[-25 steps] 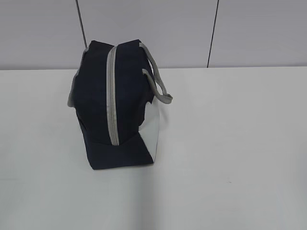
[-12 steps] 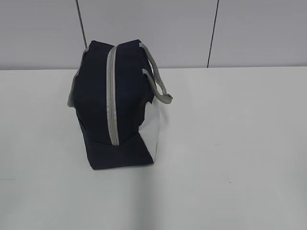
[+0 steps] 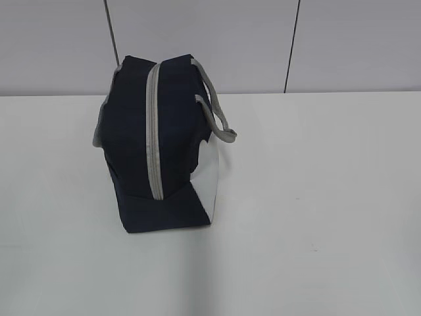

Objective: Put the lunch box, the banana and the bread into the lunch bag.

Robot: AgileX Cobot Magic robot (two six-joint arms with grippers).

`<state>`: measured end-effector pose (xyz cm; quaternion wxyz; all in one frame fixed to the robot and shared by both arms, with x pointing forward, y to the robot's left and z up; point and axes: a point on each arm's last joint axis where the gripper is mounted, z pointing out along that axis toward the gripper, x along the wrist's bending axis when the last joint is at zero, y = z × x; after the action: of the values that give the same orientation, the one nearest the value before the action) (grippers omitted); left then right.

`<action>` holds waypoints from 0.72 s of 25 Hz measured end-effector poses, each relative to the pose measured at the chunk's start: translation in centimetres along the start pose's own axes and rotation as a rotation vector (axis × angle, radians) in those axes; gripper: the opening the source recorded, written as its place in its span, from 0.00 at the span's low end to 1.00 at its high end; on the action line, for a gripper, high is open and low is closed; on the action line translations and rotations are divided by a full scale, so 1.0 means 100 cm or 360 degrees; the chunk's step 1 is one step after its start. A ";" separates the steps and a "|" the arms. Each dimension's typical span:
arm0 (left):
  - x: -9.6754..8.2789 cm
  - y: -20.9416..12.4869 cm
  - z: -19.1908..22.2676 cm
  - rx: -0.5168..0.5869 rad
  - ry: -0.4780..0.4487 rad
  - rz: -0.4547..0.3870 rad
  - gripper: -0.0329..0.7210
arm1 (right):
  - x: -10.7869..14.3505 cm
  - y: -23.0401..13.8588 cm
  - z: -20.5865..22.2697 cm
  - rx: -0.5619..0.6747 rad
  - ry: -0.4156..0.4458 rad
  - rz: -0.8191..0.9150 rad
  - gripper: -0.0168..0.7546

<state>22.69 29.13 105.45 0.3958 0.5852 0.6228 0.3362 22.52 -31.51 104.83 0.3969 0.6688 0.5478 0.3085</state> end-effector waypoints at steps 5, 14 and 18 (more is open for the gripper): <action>0.000 0.000 0.000 0.0000 0.0000 -0.0002 0.36 | 0.000 0.000 0.000 0.0000 0.0000 0.0000 0.71; 0.000 0.000 0.000 0.0001 -0.0012 0.0004 0.36 | 0.000 0.000 0.000 0.0000 0.0000 0.0000 0.70; 0.000 0.000 0.000 0.0004 -0.0040 0.0019 0.36 | 0.000 0.000 0.000 0.0000 0.0000 0.0000 0.70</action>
<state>22.67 29.17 105.45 0.4008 0.5936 0.6147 0.3305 22.52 -31.51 104.83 0.3969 0.6688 0.5478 0.3085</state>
